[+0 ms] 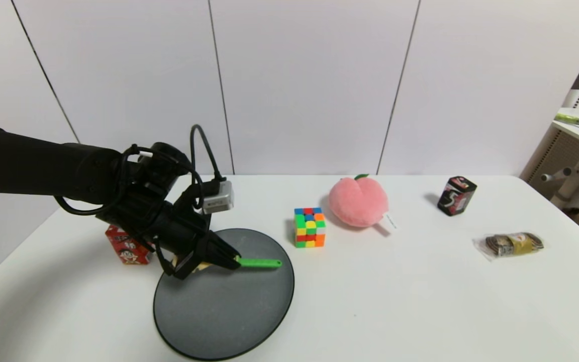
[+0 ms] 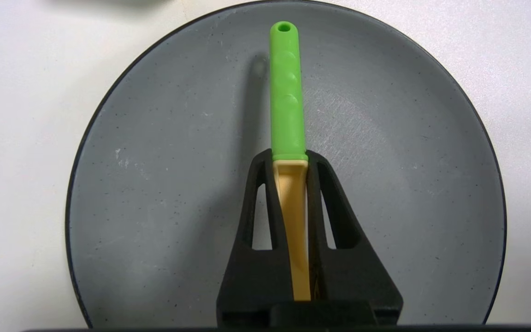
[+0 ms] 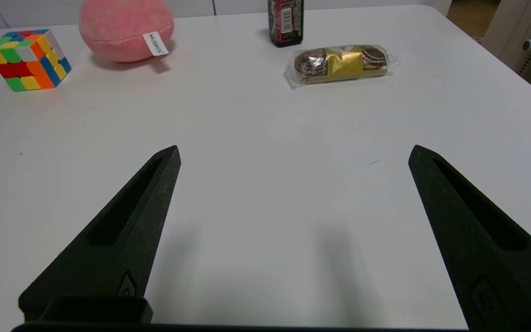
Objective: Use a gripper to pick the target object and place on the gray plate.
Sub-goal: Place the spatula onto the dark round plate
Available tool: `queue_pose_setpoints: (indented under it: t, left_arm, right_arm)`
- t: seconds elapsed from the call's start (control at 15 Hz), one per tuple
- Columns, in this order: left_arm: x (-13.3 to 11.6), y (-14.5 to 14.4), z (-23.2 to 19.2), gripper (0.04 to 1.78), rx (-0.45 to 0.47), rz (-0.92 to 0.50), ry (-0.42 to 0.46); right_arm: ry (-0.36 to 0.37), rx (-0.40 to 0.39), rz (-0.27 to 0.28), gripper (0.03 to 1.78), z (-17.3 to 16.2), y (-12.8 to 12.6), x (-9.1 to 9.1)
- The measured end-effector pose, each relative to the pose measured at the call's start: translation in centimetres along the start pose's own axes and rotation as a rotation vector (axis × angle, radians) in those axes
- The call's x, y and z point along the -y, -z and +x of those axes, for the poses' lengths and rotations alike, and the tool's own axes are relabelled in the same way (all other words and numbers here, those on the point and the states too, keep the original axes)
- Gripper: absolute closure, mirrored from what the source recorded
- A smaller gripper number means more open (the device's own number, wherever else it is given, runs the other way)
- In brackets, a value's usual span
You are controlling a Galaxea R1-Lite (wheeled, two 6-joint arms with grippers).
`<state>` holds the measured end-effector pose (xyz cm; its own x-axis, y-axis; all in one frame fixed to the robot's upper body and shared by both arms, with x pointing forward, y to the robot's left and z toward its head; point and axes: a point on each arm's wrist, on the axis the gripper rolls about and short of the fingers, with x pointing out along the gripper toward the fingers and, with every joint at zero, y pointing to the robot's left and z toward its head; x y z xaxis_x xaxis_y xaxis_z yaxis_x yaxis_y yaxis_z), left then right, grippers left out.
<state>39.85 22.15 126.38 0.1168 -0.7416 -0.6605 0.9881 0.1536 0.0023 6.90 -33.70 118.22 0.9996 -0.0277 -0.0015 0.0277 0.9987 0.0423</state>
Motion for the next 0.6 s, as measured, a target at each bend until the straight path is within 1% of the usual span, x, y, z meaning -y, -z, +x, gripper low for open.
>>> queue_pose_setpoints:
  t: [0.13, 0.27, 0.47, 0.6]
  left_arm:
    - [0.0, 0.1, 0.1, 1.30, 0.002, -0.004, 0.007]
    - [0.1, 0.3, 0.2, 1.02, 0.003, -0.009, 0.014]
    - [0.2, 0.3, 0.1, 0.73, 0.003, -0.010, 0.015]
    - [0.8, -0.2, -0.8, 0.59, 0.008, 0.002, -0.002]
  right_arm:
    - [0.000, 0.000, 0.000, 0.10, 0.0, 0.0, 0.0]
    - [0.000, 0.000, 0.000, 0.10, 0.0, 0.0, 0.0]
    - [0.000, 0.000, 0.000, 0.10, 0.0, 0.0, 0.0]
    - [0.000, 0.000, 0.000, 0.10, 0.0, 0.0, 0.0]
